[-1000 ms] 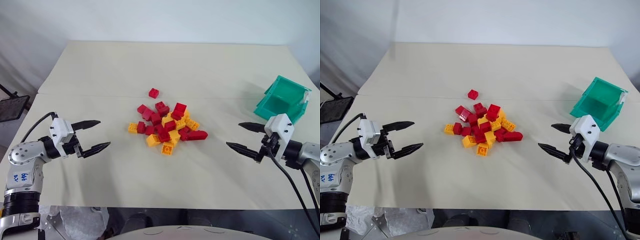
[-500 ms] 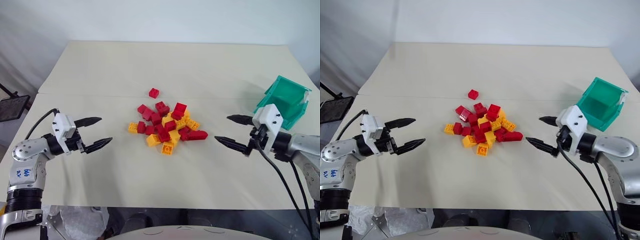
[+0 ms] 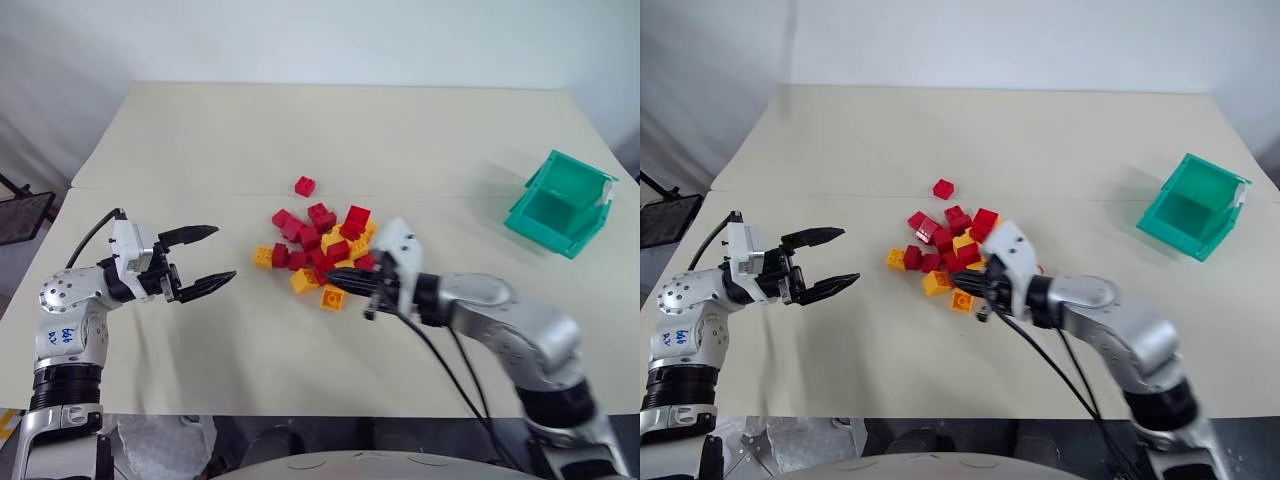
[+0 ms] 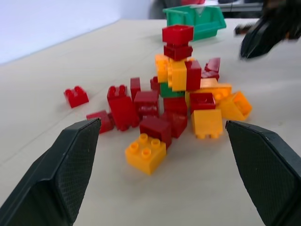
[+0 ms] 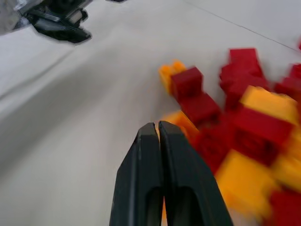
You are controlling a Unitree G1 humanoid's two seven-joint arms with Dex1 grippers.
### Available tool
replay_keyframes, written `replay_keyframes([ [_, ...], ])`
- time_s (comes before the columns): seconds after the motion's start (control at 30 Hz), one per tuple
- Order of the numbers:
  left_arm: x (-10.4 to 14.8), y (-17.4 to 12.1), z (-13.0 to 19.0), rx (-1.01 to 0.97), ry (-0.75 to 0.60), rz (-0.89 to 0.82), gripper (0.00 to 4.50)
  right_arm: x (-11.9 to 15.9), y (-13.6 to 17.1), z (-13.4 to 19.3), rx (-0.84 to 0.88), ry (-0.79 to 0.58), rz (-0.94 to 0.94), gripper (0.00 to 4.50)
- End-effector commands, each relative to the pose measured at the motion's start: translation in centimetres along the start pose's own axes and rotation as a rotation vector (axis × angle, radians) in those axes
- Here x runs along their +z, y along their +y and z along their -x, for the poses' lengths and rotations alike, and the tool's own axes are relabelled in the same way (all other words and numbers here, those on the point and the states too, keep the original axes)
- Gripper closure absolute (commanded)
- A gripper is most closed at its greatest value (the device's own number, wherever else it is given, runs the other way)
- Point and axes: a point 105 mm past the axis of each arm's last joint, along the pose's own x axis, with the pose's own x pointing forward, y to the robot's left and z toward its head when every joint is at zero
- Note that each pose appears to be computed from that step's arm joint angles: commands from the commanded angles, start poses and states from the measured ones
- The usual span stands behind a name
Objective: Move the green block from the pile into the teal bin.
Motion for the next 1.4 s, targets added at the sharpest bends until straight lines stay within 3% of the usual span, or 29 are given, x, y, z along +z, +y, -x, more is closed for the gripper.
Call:
replay_keyframes([
  [0.03, 0.8, -0.2, -0.2, -0.002, -0.028, -0.025, 0.00, -0.1, -0.8, -1.7, -0.024, -0.011, 0.017, 4.46],
  [0.27, 0.6, -0.2, 0.0, 0.019, -0.023, -0.034, 0.00, -0.3, -5.6, -2.7, -0.173, -0.024, 0.073, 4.46],
  [0.4, 0.7, -0.3, 0.1, 0.025, -0.025, -0.040, 0.00, 0.4, -9.7, -1.0, -0.319, -0.046, 0.099, 4.46],
  [0.53, 0.8, 0.0, -0.1, 0.029, -0.030, -0.045, 0.00, 1.5, -11.7, 1.1, -0.400, -0.094, 0.106, 4.46],
  [0.97, 0.7, 0.1, -0.7, 0.016, -0.039, -0.042, 0.00, 2.7, -11.1, 6.3, -0.399, -0.150, 0.161, 4.46],
  [1.1, 0.5, -0.1, -0.9, -0.015, -0.034, -0.036, 0.00, 2.5, -11.0, 10.9, -0.375, -0.103, 0.161, 4.46],
  [1.2, 0.3, -0.2, -1.0, -0.039, -0.027, -0.036, 0.00, 1.3, -9.8, 14.1, -0.277, -0.023, 0.102, 3.88],
  [1.4, 0.3, 0.2, -0.6, -0.045, -0.017, -0.045, 0.00, 0.9, -9.0, 19.0, -0.272, 0.047, 0.088, 1.88],
])
